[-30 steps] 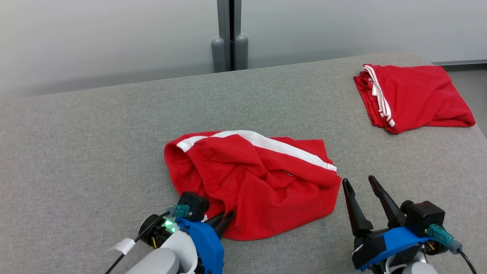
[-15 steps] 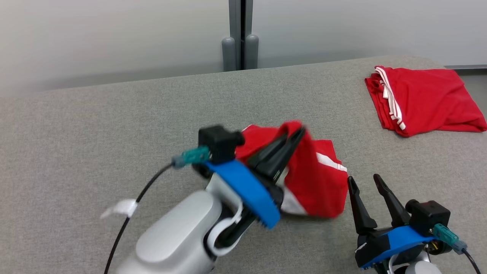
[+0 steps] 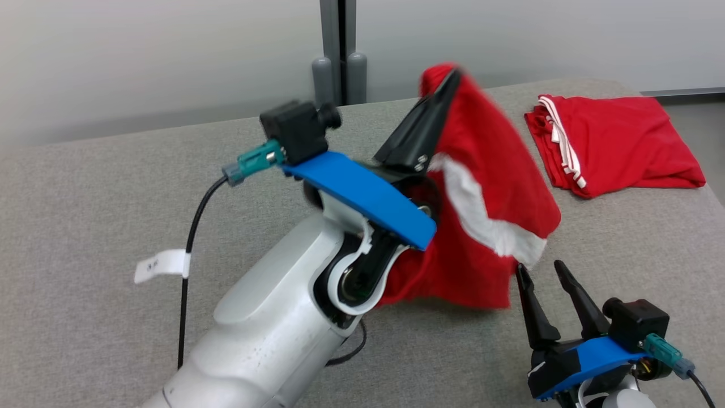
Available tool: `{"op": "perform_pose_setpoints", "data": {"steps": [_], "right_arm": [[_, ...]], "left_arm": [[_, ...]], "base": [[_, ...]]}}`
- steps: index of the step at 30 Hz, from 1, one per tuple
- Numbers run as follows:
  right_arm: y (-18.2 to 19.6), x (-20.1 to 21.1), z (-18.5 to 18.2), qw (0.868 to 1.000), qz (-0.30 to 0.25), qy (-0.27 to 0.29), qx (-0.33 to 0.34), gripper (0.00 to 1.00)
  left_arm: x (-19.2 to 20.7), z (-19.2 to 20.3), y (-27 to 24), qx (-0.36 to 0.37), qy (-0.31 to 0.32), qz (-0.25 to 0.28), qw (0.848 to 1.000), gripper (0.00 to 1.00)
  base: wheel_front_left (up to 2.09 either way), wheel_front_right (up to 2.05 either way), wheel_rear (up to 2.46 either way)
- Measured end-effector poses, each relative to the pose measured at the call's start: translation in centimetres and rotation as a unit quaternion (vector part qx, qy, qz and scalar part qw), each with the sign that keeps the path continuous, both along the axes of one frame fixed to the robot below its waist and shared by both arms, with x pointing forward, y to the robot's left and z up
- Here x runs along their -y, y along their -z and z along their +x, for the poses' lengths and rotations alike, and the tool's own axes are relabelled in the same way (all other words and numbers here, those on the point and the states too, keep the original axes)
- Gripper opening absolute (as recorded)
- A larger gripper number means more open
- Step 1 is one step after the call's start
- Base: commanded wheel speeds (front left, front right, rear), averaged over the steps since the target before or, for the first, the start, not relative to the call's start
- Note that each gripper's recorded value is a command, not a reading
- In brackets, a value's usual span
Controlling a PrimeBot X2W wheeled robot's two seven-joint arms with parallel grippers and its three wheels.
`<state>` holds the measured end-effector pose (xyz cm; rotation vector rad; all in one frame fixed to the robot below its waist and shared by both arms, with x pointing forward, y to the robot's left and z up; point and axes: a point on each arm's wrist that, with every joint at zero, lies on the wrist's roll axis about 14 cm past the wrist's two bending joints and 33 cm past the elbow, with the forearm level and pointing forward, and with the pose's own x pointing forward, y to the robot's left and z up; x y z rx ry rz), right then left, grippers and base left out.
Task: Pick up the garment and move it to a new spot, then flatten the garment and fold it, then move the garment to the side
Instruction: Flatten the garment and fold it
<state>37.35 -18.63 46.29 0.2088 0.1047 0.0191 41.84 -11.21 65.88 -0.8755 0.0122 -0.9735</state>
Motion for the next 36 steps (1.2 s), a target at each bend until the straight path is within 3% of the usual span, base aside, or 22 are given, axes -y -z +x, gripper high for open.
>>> {"op": "perform_pose_setpoints", "data": {"steps": [4,9,12,16,21,30,31,32,33,34,36], "right_arm": [[-0.1,-0.3,0.5,1.000,0.001,-0.004,0.004,1.00],[0.0,-1.8,1.3,1.000,0.003,-0.026,0.004,1.00],[0.2,-2.9,1.8,0.999,0.005,-0.043,0.003,1.00],[0.3,-4.3,2.3,0.998,0.006,-0.063,0.002,1.00],[0.4,-4.8,2.5,0.997,0.007,-0.071,0.000,1.00],[0.0,-4.0,2.1,0.998,0.003,-0.060,0.004,1.00],[-0.1,-3.8,2.0,0.998,0.003,-0.058,0.005,1.00],[-0.2,-3.7,1.9,0.998,0.002,-0.056,0.006,1.00],[-0.3,-3.5,1.8,0.999,0.002,-0.054,0.007,1.00],[-0.3,-3.4,1.7,0.999,0.002,-0.051,0.007,1.00],[-0.3,-3.0,1.4,0.999,0.001,-0.046,0.007,1.00]], "left_arm": [[-4.0,2.6,8.9,-0.119,-0.084,0.085,0.986,0.00],[-12.2,2.3,19.2,-0.237,-0.175,0.191,0.936,0.00],[-14.8,0.8,22.5,-0.283,-0.193,0.220,0.913,0.00],[-17.8,0.3,24.2,-0.302,-0.233,0.234,0.894,0.00],[-19.1,-0.4,25.3,-0.301,-0.245,0.254,0.886,0.00],[-19.7,1.2,24.2,-0.184,-0.242,0.352,0.886,0.00],[-19.6,1.3,24.1,-0.176,-0.243,0.354,0.886,0.28],[-19.6,1.4,24.0,-0.171,-0.244,0.355,0.886,0.44],[-19.5,1.4,23.9,-0.163,-0.244,0.358,0.886,0.89],[-19.4,1.4,23.8,-0.157,-0.243,0.360,0.887,1.00],[-19.3,1.6,23.3,-0.145,-0.246,0.358,0.889,1.00]], "base": [[0.00,0.00,0.00],[0.00,0.00,0.00],[0.00,0.00,0.00],[0.00,0.00,0.00],[0.00,0.00,0.00],[0.00,0.00,0.00],[0.00,0.00,0.00],[0.00,0.00,0.00],[0.00,0.00,0.00],[0.00,0.00,0.00],[0.00,0.00,0.00]]}}
